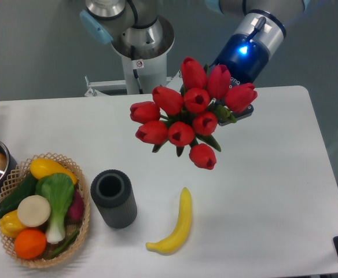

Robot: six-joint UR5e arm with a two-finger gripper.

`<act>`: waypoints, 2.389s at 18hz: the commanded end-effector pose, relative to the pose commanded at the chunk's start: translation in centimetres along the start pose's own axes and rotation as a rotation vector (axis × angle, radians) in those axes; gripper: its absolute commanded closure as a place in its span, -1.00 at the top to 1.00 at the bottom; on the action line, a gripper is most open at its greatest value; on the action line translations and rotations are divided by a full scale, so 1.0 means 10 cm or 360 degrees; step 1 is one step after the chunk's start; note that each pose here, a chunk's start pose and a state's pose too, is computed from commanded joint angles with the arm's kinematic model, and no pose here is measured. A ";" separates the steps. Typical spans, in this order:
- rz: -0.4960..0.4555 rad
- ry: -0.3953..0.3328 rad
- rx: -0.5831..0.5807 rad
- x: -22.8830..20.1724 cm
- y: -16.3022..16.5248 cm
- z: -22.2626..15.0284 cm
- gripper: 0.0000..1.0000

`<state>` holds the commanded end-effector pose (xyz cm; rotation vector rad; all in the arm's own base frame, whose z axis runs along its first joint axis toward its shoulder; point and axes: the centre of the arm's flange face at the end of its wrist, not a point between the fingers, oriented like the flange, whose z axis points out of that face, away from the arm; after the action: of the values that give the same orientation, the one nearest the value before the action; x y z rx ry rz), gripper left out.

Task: Insert the flowers into the vase
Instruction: 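Carry the red tulip bunch with the gripper over the black vase, then lower the tulip stems into the black vase opening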

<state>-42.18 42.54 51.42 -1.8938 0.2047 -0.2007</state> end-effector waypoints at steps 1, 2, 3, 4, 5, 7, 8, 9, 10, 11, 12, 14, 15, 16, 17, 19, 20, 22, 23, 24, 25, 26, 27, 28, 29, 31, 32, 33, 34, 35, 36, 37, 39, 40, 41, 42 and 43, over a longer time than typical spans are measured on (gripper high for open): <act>0.0000 0.0026 0.0004 0.01 0.02 0.09 -0.63; -0.0002 0.0054 0.0011 0.02 0.02 0.17 -0.63; 0.0008 0.0073 0.0017 0.06 0.00 0.22 -0.63; 0.0009 0.0092 0.0020 0.07 0.02 0.30 -0.63; 0.0016 0.0109 0.0022 0.10 0.02 0.35 -0.63; 0.0041 0.0119 0.0030 0.14 -0.02 0.39 -0.63; 0.0063 0.0128 0.0051 0.15 -0.03 0.41 -0.63; 0.0091 0.0153 0.0082 0.19 -0.04 0.47 -0.63; 0.0090 0.0180 0.0103 0.21 0.01 0.55 -0.63; 0.0095 0.0197 0.0129 0.24 0.04 0.57 -0.63; 0.0092 0.0228 0.0175 0.25 0.04 0.60 -0.64; 0.0064 0.0294 0.0280 0.23 0.09 0.63 -0.64; 0.0054 0.0313 0.0307 0.23 0.11 0.65 -0.64; 0.0040 0.0341 0.0332 0.27 0.13 0.69 -0.64; 0.0035 0.0372 0.0372 0.29 0.13 0.72 -0.64; 0.0003 0.0407 0.0408 0.25 0.22 0.80 -0.65; 0.0004 0.0413 0.0407 0.23 0.26 0.84 -0.65; -0.0010 0.0455 0.0402 0.31 0.39 1.00 -0.65; -0.0023 0.0463 0.0399 0.34 0.46 1.03 -0.65; -0.0035 0.0467 0.0399 0.36 0.53 1.05 -0.65; -0.0037 0.0474 0.0405 0.39 0.58 1.06 -0.65; -0.0030 0.0473 0.0406 0.40 0.62 1.07 -0.65; -0.0020 0.0475 0.0407 0.40 0.63 1.09 -0.65; -0.0015 0.0474 0.0407 0.39 0.64 1.09 -0.65; -0.0019 0.0478 0.0406 0.39 0.67 1.12 -0.65; 0.0011 0.0473 0.0413 0.37 0.70 1.12 -0.65; 0.0007 0.0474 0.0412 0.34 0.74 1.15 -0.65; 0.0007 0.0475 0.0414 0.32 0.78 1.16 -0.65; 0.0016 0.0477 0.0423 0.32 0.81 1.17 -0.65; 0.0022 0.0482 0.0435 0.31 0.82 1.19 -0.65; 0.0020 0.0484 0.0449 0.29 0.83 1.19 -0.65; 0.0015 0.0486 0.0451 0.28 0.85 1.20 -0.65; 0.0018 0.0488 0.0451 0.27 0.89 1.23 -0.65; 0.0026 0.0490 0.0452 0.27 0.91 1.24 -0.65; 0.0031 0.0494 0.0452 0.28 0.93 1.27 -0.65; 0.0027 0.0495 0.0451 0.27 0.95 1.28 -0.65; 0.0024 0.0496 0.0451 0.27 0.96 1.28 -0.65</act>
<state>-36.96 50.54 38.25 -1.5727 0.3808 -0.4897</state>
